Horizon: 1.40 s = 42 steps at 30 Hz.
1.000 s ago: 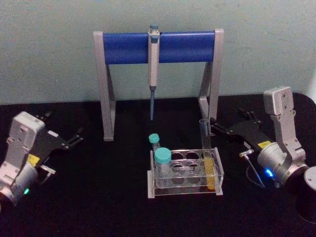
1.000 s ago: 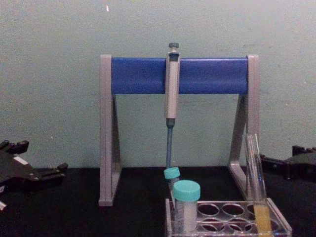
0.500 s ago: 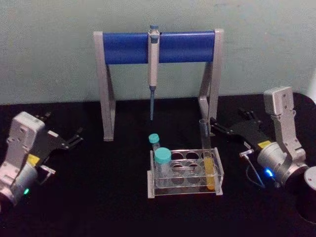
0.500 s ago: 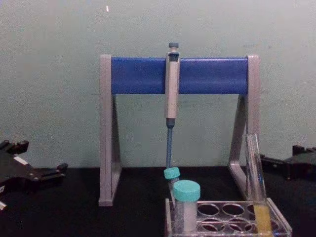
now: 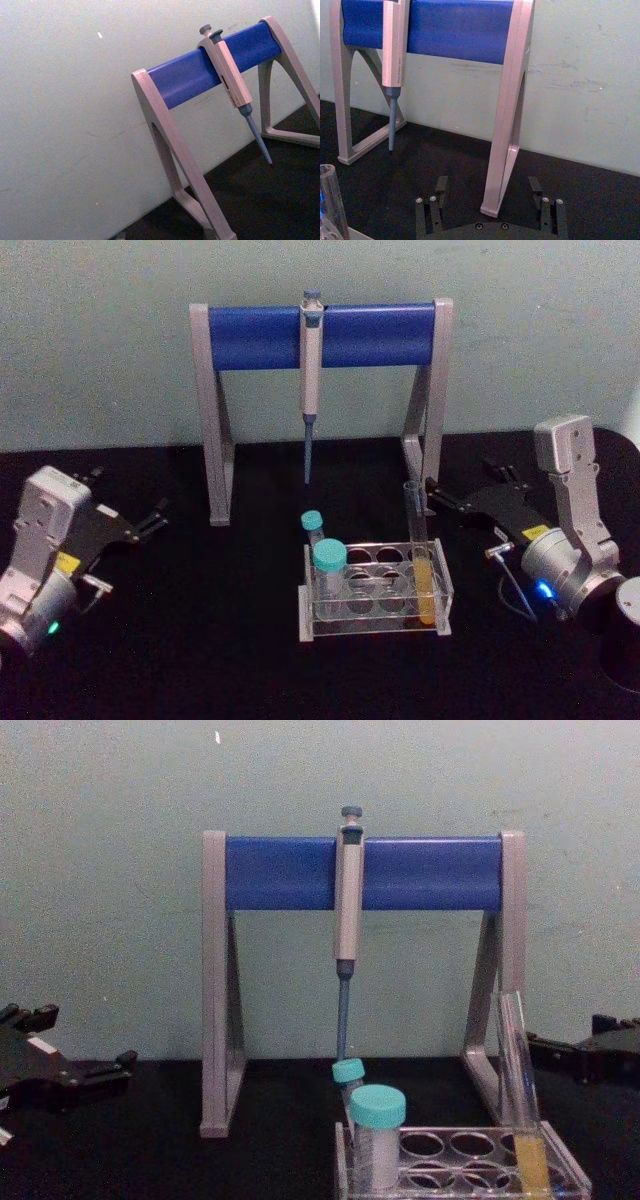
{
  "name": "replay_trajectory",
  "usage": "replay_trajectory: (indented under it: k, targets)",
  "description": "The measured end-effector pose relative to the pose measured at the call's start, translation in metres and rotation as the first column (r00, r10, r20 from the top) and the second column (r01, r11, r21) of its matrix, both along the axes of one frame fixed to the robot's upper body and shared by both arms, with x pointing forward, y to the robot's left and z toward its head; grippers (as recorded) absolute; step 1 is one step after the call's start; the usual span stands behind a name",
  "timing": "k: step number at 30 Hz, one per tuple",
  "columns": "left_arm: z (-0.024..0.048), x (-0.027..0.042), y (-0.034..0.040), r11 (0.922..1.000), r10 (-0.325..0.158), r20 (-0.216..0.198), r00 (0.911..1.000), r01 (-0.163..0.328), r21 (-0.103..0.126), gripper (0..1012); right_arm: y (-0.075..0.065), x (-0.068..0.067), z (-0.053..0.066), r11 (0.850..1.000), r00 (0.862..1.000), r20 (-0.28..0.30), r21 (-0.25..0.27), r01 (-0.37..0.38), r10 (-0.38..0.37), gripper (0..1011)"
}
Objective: Pick up the test tube from the test tube rack, shake it, then place it back into the test tube rack.
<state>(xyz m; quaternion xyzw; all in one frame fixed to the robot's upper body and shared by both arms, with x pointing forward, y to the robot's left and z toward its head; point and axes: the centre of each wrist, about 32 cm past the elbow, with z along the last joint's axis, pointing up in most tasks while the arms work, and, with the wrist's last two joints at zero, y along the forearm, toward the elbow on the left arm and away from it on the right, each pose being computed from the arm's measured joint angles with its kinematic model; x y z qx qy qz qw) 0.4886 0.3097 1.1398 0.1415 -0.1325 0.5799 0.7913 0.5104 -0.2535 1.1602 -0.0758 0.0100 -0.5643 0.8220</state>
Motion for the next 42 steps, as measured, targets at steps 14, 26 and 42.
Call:
replay_trajectory:
  k: [14,26,42]
  targets:
    - [0.0000,0.0000,0.0000,1.0000,0.000,0.000,1.0000,0.000,0.000,1001,0.0000,0.0000,0.0000,1.000,1.000,0.000,0.000,0.000,0.000,1000]
    - [0.0000,0.0000,0.0000,1.0000,0.000,0.000,1.0000,0.000,0.000,1001,0.0000,0.0000,0.0000,1.000,1.000,0.000,0.000,0.000,0.000,1000]
    - [0.0000,0.0000,0.0000,1.0000,0.000,0.000,1.0000,0.000,0.000,1001,0.0000,0.0000,0.0000,1.000,1.000,0.000,0.000,0.000,0.000,1000]
